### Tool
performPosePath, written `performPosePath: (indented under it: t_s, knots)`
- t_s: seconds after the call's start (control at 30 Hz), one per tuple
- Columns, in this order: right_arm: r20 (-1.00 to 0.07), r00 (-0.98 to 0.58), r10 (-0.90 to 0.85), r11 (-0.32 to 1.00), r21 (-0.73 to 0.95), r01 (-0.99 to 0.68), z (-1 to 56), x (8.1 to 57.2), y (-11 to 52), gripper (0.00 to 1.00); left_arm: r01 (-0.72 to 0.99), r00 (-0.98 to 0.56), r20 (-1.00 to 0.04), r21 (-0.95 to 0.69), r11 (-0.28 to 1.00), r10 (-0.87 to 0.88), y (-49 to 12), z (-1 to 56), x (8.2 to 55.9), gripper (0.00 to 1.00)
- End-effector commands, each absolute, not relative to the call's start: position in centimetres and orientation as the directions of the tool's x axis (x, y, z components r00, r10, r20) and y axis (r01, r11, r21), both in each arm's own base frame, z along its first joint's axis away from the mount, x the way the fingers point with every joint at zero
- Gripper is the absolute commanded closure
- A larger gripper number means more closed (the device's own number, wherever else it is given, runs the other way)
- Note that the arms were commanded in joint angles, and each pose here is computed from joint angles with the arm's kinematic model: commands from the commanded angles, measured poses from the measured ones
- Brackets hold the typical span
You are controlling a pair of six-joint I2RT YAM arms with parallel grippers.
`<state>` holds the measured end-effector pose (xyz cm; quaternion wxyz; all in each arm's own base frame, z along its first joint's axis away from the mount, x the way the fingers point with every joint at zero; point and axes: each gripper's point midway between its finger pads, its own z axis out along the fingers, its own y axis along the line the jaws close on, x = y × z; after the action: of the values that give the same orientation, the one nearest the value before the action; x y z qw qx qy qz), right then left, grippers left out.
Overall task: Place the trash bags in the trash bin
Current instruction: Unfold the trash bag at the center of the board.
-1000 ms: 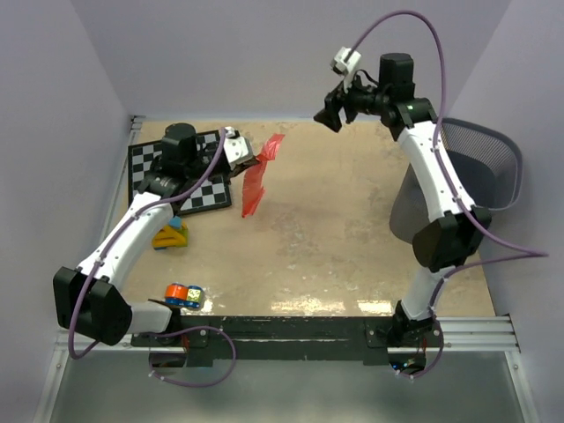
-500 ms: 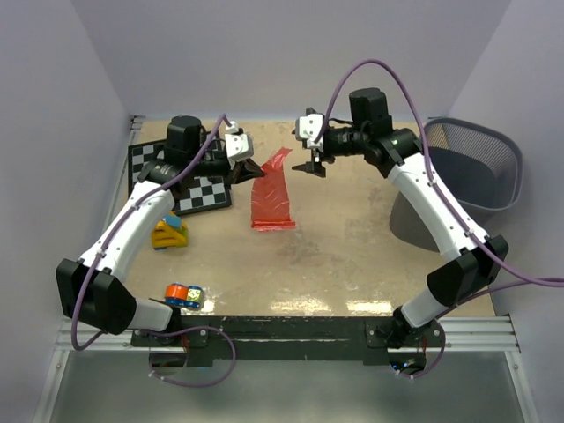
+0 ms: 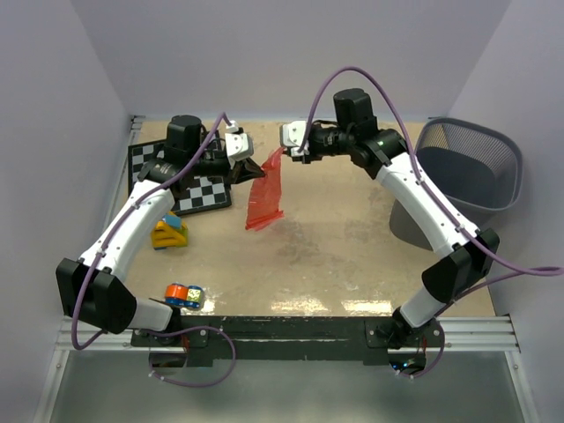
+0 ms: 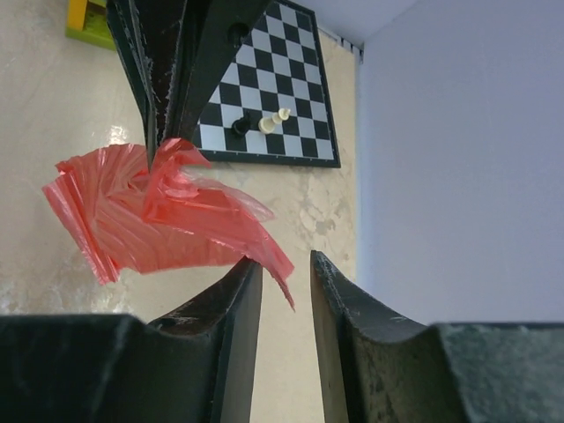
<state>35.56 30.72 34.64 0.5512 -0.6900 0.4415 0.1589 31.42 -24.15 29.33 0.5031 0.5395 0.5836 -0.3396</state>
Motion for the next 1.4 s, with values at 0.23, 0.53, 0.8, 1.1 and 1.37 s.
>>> performPosePath:
  t_s: [0.23,0.53,0.8,1.1,1.37]
  knots:
    - [-0.694,0.555,-0.459,-0.024,-0.615,-0.788,33.9,36.0,31.1,0.80,0.956,0.140,-0.961,0.194,0.221,0.239,-23.9,31.6,32.1,1.00]
    - [-0.789,0.367,-0.492,0.046,-0.445,-0.894,33.0,35.8,31.0,1.00,0.755,-0.028,-0.927,0.225,0.615,0.374,-18.4,28.3,38.7,0.46]
    - [-0.790,0.126,-0.601,0.080,-0.216,-0.973,28.4,36.5,31.0,1.00,0.807,0.297,-0.922,0.382,0.450,0.249,-21.7,34.9,33.6,0.12]
    - [-0.847,-0.061,-0.528,0.325,-0.136,-0.936,29.8,39.3,31.6,1.00,0.893,0.287,-0.893,0.381,0.241,0.348,-24.5,32.8,32.1,0.24]
    - [-0.858,-0.070,-0.510,0.344,-0.128,-0.930,30.5,39.1,31.6,1.00,0.850,0.235,-0.918,0.354,0.391,0.321,-24.1,32.1,34.7,0.30]
